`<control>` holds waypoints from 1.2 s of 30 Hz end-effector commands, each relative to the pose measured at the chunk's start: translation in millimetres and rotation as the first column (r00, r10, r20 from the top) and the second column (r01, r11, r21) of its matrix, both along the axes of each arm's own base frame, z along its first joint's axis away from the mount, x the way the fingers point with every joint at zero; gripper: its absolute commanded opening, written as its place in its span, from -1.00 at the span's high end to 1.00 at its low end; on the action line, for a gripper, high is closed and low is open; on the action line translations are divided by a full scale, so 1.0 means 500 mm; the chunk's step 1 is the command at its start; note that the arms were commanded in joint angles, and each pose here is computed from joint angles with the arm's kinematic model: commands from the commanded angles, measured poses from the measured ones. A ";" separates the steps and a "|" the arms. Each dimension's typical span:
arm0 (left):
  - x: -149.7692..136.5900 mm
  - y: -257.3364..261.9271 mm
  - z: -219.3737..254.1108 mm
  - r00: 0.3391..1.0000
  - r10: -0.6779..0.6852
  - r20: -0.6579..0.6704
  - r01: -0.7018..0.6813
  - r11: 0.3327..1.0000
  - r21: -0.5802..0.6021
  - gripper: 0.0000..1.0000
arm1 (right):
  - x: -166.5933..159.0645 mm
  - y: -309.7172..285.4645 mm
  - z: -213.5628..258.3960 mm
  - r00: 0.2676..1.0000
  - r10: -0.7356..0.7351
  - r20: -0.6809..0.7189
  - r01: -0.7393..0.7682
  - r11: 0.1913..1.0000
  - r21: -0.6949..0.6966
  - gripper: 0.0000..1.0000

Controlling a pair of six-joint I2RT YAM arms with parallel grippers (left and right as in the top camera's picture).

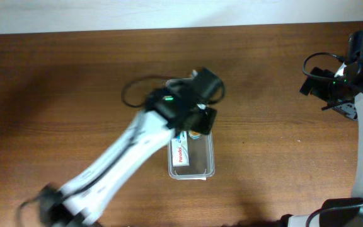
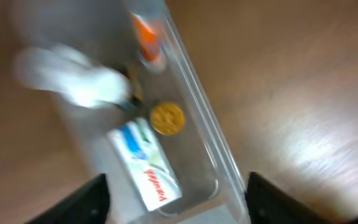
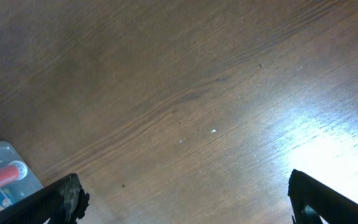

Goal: Pack container
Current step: 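Open left gripper and lift it away from the container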

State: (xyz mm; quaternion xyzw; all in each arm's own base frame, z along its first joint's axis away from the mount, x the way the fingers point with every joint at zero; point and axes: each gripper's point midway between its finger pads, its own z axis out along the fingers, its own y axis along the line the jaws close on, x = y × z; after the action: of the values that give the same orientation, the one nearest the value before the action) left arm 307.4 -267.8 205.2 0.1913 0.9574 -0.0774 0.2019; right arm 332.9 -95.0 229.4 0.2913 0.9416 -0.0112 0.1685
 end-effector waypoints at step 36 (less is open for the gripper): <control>0.002 0.489 0.215 0.826 0.511 0.239 -0.537 0.841 0.058 -0.99 | -0.001 -0.001 -0.008 1.000 -0.002 -0.012 0.002 1.000 0.005 -0.97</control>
State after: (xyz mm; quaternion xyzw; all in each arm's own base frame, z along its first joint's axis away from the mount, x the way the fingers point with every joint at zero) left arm 312.5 -35.0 299.3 -0.0484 0.9605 0.0418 0.2707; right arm 332.8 -94.9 229.4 0.2907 0.9418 -0.0113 0.1683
